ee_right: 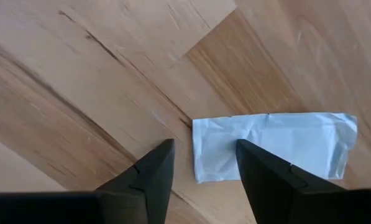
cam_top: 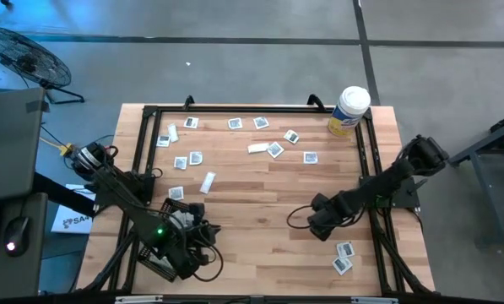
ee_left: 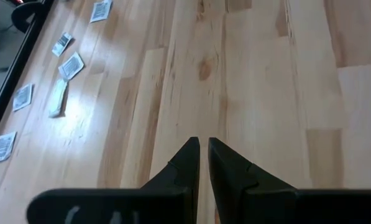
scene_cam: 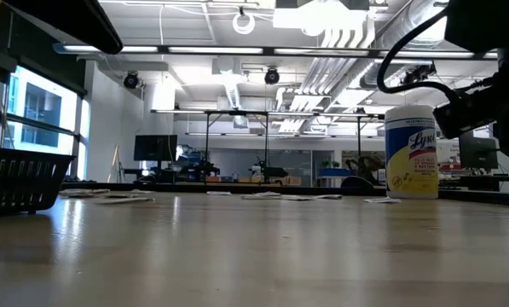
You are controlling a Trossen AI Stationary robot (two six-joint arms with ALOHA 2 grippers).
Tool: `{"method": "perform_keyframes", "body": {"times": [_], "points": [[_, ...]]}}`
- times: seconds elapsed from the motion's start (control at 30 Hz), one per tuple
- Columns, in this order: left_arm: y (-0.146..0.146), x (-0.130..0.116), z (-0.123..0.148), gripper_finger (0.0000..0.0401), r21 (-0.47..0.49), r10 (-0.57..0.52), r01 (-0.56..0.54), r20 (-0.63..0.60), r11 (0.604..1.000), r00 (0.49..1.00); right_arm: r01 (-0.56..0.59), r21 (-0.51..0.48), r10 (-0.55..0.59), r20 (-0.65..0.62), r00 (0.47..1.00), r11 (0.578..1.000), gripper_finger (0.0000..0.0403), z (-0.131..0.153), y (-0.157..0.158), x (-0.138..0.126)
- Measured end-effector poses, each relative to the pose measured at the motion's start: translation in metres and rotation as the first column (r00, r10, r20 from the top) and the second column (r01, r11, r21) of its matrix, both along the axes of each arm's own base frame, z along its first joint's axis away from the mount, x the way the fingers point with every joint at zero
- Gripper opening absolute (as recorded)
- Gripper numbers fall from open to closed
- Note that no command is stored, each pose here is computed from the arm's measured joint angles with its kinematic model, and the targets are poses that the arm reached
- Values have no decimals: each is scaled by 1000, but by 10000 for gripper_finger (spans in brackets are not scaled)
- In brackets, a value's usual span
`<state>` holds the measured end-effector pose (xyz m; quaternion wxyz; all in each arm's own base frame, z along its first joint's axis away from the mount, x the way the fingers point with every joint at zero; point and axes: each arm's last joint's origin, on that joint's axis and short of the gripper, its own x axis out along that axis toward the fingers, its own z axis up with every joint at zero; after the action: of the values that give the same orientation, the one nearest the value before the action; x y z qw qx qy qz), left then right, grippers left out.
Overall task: Pick & Place First Aid Supplies
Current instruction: Put the bandage into the bottom black bin
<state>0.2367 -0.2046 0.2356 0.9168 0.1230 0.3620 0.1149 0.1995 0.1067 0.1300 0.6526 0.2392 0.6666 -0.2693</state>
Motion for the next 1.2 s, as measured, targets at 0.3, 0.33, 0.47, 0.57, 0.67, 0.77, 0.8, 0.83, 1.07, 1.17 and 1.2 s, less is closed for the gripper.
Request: {"method": "perform_keyframes", "body": {"times": [0.3, 0.33, 0.47, 0.57, 0.67, 0.77, 0.8, 0.83, 1.07, 1.17, 1.2], "points": [[-3, 4, -9, 30, -36, -8, 11, 92, 999, 996, 2, -8, -2, -1, 1000, 1000, 77, -2, 0, 1], [-4, 5, -12, 30, -39, -19, 23, 104, 999, 994, 2, -7, -2, 0, 1000, 1000, 67, -2, 0, 1], [-3, 4, -25, 30, -38, -55, 61, 131, 997, 990, 20, -9, -20, 1, 1000, 1000, 46, -2, 0, 1], [-3, 3, -31, 30, -30, -74, 79, 137, 996, 988, 21, -11, -21, 2, 1000, 1000, 45, -2, 0, 1], [-2, 2, -33, 30, -20, -83, 86, 129, 996, 988, 20, -14, -20, 7, 1000, 1000, 44, -2, 0, 1], [-1, 3, -34, 30, -29, -89, 93, 117, 995, 989, 23, -6, -23, 6, 1000, 1000, 53, -3, 0, 1], [0, 3, -34, 30, -32, -88, 93, 115, 995, 989, 23, -5, -23, 5, 1000, 1000, 58, -3, 0, 1], [-1, 3, -34, 30, -35, -90, 95, 114, 995, 989, 22, -5, -22, 4, 1000, 1000, 65, -3, 0, 1], [-1, 3, -35, 30, -39, -104, 109, 103, 993, 989, -11, -57, 11, 6, 1000, 998, 105, 15, 6, 9], [-1, 3, -35, 30, -39, -106, 110, 99, 993, 989, -27, -41, 29, 54, 998, 999, 109, 21, 10, 16], [-1, 3, -35, 30, -39, -107, 111, 98, 993, 989, -27, -37, 29, 53, 998, 999, 109, 21, 10, 16]]}}
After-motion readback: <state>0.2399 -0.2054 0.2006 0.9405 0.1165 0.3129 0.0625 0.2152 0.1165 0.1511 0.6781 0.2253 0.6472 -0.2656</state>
